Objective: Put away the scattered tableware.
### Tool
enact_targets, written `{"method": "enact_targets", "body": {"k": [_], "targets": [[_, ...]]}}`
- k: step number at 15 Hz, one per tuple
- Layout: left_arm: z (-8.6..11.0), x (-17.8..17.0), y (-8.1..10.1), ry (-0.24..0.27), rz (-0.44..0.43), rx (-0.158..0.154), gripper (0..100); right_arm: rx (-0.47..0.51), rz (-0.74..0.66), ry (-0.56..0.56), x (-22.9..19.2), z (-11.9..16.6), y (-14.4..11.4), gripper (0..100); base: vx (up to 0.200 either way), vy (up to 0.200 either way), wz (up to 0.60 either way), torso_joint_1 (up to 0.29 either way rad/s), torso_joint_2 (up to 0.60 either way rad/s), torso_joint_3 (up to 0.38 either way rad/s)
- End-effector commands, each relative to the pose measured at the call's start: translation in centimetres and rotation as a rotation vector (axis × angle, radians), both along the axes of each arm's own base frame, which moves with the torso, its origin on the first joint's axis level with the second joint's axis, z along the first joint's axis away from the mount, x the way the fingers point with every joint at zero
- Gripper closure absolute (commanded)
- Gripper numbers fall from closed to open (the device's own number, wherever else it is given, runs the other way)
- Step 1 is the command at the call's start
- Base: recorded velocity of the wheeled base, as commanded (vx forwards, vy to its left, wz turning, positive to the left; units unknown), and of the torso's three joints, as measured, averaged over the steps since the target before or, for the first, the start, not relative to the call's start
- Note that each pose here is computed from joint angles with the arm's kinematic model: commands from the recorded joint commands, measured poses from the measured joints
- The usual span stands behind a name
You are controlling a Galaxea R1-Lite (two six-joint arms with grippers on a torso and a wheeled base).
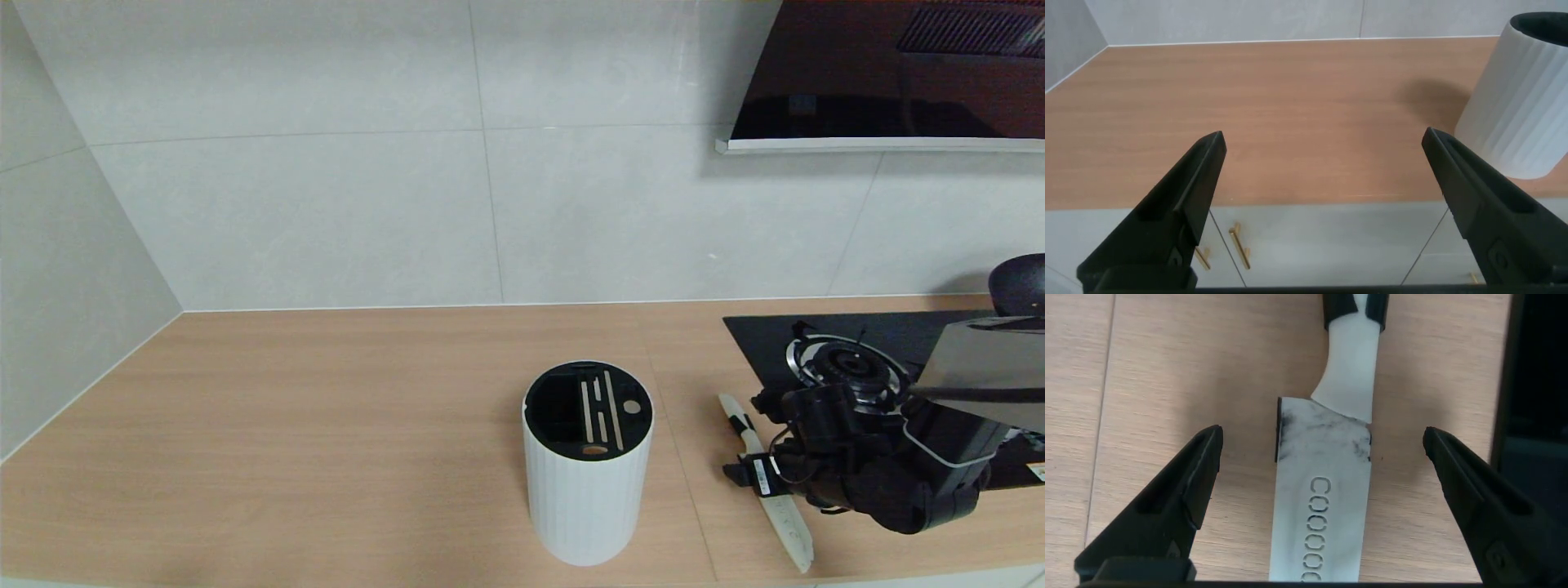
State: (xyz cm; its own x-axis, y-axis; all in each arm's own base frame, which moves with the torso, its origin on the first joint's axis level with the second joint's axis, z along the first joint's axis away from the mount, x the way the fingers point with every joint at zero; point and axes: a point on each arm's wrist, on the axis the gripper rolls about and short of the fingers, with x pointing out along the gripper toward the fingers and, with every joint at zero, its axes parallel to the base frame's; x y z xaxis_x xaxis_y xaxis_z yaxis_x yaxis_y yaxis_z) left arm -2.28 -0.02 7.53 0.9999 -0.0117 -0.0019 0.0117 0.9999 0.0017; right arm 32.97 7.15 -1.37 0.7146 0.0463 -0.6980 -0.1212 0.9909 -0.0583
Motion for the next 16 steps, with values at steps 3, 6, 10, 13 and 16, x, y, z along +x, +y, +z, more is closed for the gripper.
{"method": "enact_targets", "body": {"k": [3,6,10,13,16], "targets": [[0.0,0.0,0.0,0.000,-0.001,0.000,0,-0.008,-0.008,0.002,0.0,-0.1,-0.1,0,0.000,0.000,0.00,0.000,0.00,0.000],[0.0,0.0,0.0,0.000,-0.001,0.000,0,-0.011,-0.007,0.014,0.0,-0.5,-0.1,100,0.000,0.000,0.00,0.000,0.00,0.000],[0.0,0.0,0.0,0.000,0.001,0.000,0,-0.011,-0.008,0.016,-0.1,-0.6,-0.1,100,0.000,0.000,0.00,0.000,0.00,0.000],[0.0,0.0,0.0,0.001,-0.001,0.000,0,-0.009,-0.010,0.009,0.0,-0.4,-0.1,100,0.000,0.000,0.00,0.000,0.00,0.000],[0.0,0.0,0.0,0.001,-0.001,0.000,0,0.004,-0.012,-0.043,0.0,1.5,0.0,100,0.000,0.000,0.00,0.000,0.00,0.000]]}}
